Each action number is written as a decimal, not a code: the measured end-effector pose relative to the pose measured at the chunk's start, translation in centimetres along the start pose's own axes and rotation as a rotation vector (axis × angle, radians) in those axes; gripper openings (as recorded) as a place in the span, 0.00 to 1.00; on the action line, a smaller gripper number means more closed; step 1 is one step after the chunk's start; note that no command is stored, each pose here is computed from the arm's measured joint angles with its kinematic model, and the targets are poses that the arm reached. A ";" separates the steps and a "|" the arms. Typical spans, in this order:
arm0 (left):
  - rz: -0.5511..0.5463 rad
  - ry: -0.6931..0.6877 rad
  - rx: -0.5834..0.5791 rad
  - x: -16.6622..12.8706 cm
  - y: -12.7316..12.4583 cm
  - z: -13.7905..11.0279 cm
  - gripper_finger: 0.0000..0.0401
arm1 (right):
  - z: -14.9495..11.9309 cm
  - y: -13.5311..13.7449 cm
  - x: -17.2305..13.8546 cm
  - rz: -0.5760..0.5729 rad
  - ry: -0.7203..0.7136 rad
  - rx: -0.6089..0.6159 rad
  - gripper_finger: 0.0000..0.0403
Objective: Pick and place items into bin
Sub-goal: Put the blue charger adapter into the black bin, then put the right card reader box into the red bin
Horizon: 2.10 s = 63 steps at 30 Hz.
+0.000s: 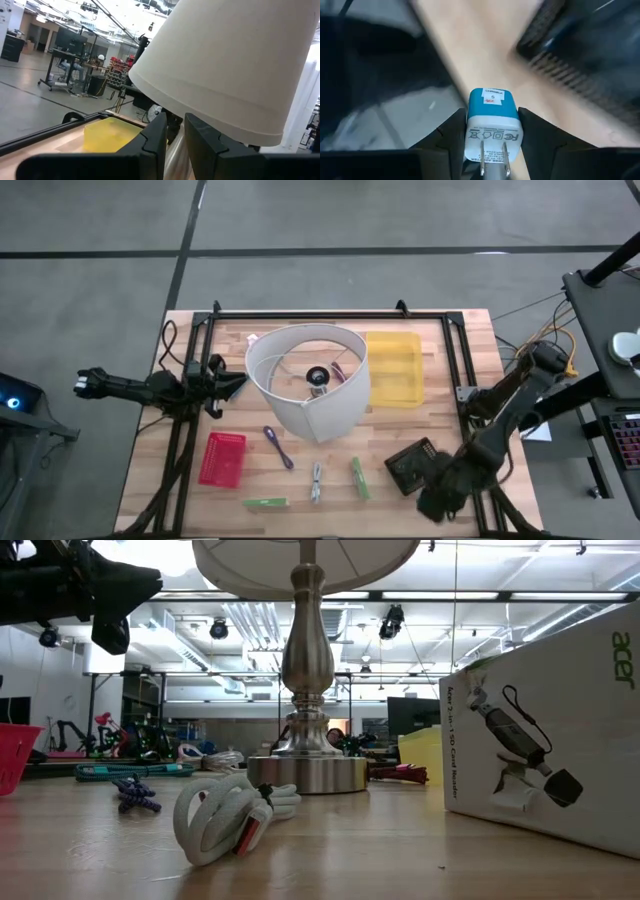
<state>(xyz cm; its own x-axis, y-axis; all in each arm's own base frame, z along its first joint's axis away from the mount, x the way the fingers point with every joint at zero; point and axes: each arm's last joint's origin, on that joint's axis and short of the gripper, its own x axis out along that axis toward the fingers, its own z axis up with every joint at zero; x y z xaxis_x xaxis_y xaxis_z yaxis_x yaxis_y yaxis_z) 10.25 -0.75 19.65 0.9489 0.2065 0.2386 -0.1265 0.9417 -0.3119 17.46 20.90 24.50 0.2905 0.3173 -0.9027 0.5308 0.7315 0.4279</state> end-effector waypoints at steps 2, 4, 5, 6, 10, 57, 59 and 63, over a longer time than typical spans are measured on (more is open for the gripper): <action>0.000 0.000 0.000 0.0 0.0 0.0 0.13 | 0.7 -1.3 -0.8 -0.081 -0.065 0.057 0.33; 0.000 0.002 0.001 0.0 0.0 0.0 0.13 | 1.3 -2.5 -1.4 -0.134 -0.107 0.120 0.33; 0.000 0.001 0.000 0.0 0.0 0.0 0.13 | 1.6 -3.0 -1.5 -0.152 -0.116 0.151 0.33; 0.000 0.001 0.000 0.0 0.0 0.0 0.13 | 1.9 -3.5 -1.6 -0.161 -0.121 0.173 0.33; 0.001 0.001 0.001 0.0 0.0 0.0 0.13 | 2.8 -5.0 -1.1 -0.180 -0.128 0.252 0.33; 0.000 0.001 0.000 0.0 0.0 0.0 0.13 | 4.9 -5.1 0.6 -0.091 -0.352 0.247 0.61; 0.000 0.001 0.000 0.0 0.0 0.0 0.13 | 5.4 -4.4 -0.5 -0.065 -0.481 0.216 0.60; 0.000 0.001 0.000 0.0 0.0 0.0 0.13 | 6.2 -2.7 -2.1 0.008 -0.654 0.201 0.59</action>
<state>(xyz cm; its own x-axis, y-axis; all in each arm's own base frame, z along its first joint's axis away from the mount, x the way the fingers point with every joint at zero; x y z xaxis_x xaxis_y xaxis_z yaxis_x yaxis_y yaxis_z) 10.26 -0.75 19.64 0.9491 0.2066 0.2377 -0.1267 0.9415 -0.3123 20.39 14.55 25.52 0.6828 -0.1535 -0.7143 0.6456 0.5844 0.4915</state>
